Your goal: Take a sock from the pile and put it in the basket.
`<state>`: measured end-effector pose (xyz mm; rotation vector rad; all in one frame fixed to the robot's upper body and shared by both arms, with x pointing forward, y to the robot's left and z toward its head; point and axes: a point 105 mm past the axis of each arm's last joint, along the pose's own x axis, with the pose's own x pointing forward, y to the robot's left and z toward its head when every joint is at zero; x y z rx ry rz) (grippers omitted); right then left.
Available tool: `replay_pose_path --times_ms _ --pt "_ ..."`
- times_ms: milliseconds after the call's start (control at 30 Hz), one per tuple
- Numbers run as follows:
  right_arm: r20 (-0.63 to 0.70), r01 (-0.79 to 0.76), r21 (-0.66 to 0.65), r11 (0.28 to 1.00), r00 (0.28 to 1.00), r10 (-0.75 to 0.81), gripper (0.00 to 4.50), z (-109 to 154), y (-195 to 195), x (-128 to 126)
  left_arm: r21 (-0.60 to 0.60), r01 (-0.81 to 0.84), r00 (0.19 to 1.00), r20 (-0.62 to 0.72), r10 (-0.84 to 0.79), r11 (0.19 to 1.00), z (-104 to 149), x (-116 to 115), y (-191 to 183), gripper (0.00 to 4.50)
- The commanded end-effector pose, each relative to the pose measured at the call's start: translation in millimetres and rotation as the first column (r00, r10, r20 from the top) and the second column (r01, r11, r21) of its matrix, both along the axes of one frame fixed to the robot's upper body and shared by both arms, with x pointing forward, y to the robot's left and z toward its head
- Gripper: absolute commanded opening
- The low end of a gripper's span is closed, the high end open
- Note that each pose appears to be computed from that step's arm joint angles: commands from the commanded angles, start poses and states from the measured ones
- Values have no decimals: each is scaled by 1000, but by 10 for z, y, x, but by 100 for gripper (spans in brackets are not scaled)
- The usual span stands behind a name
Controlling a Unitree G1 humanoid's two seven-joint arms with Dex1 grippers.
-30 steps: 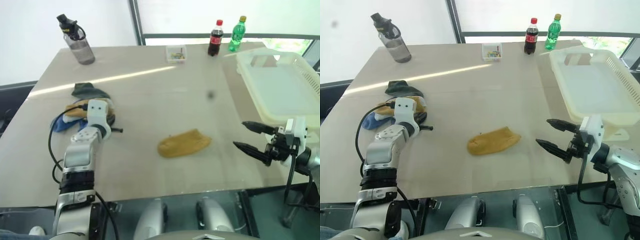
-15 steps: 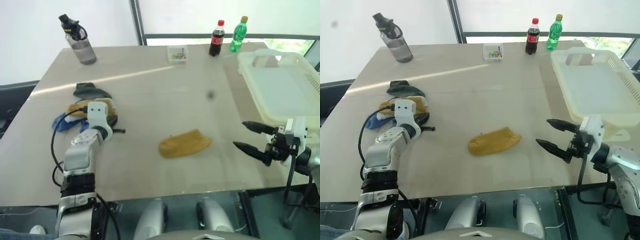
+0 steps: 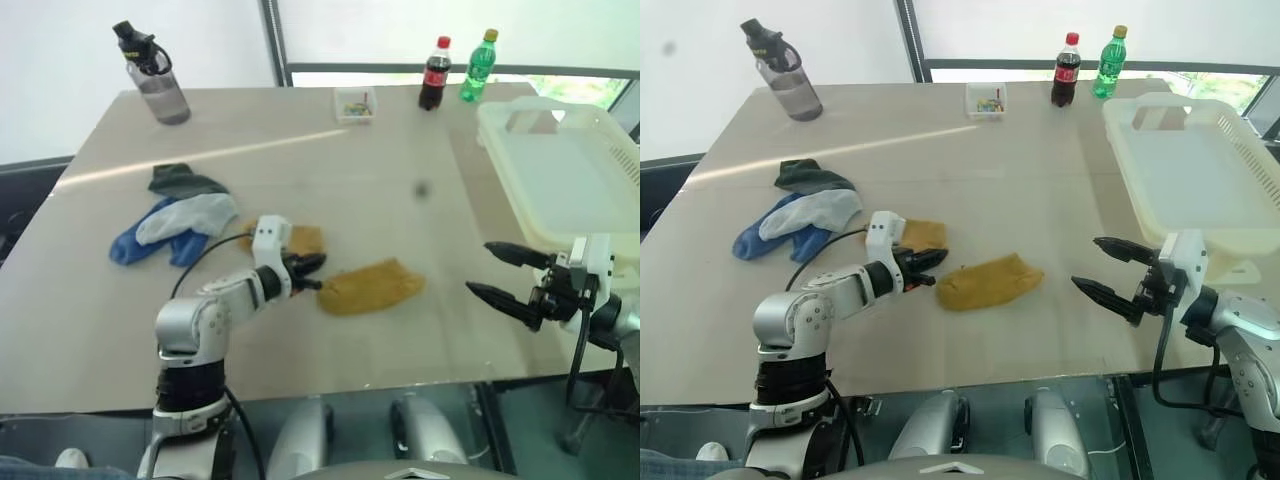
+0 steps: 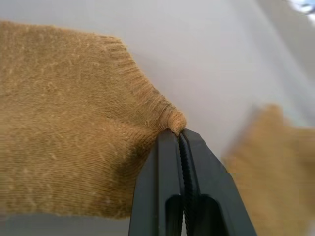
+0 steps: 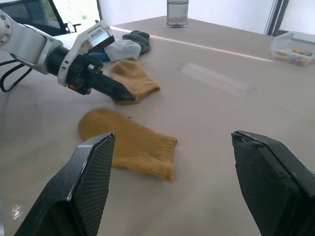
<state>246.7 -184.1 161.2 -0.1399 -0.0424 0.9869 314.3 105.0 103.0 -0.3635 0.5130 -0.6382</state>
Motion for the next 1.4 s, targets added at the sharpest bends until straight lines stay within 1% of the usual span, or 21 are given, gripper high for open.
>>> replay_pose_path --times_ms 33,133,367,500,533,600,633,800,933,1000,1033,1067,1167,1267,1333,1400 --pt "53 2 -5 1000 999 -2 386 92 4 -20 -75 30 1000 -1 -30 997 123 -68 -162 6" --pt "55 5 -4 1000 998 -4 386 94 8 -16 -146 23 999 -24 -27 989 156 -41 -309 6" --pt "56 5 -4 1000 998 -5 386 97 33 -6 -219 55 998 -31 -63 974 217 69 -612 6" --pt "63 7 -1 1000 998 -7 386 117 51 0 -232 99 995 2 -102 968 261 138 -763 6" --pt "64 7 -1 1000 998 -7 386 116 55 0 -238 97 995 -8 -102 966 241 170 -783 6" --pt "67 9 0 1000 998 -9 386 113 71 3 -191 97 994 -29 -104 977 101 246 -804 6" --pt "69 9 3 1000 998 -9 386 112 89 5 -192 103 993 -33 -112 976 73 288 -842 6" --pt "72 21 -1 1000 997 -21 386 89 129 38 -202 168 986 15 -168 965 150 385 -1059 6" --pt "105 133 -68 989 987 -126 386 6 45 200 -235 156 988 41 -151 959 178 444 -1156 6" --pt "107 152 -79 985 984 -144 386 -15 30 226 -257 152 988 50 -144 954 192 446 -1196 6" --pt "108 156 -78 985 983 -147 386 -17 32 231 -265 148 989 51 -139 953 196 446 -1207 65" --pt "109 158 -76 984 983 -150 386 -17 35 236 -272 140 990 53 -131 952 200 450 -1211 94" --pt "102 166 -71 984 982 -159 386 -25 51 261 -275 146 989 55 -136 950 209 419 -1227 215" --pt "81 175 -81 981 982 -168 386 -52 50 280 -285 174 985 73 -159 943 281 358 -1200 350" --pt "54 179 -95 979 983 -174 386 -81 45 288 -295 213 977 94 -194 931 362 281 -1153 350" --pt "18 176 -105 979 984 -175 386 -103 54 303 -283 276 958 152 -241 918 462 174 -1077 350"
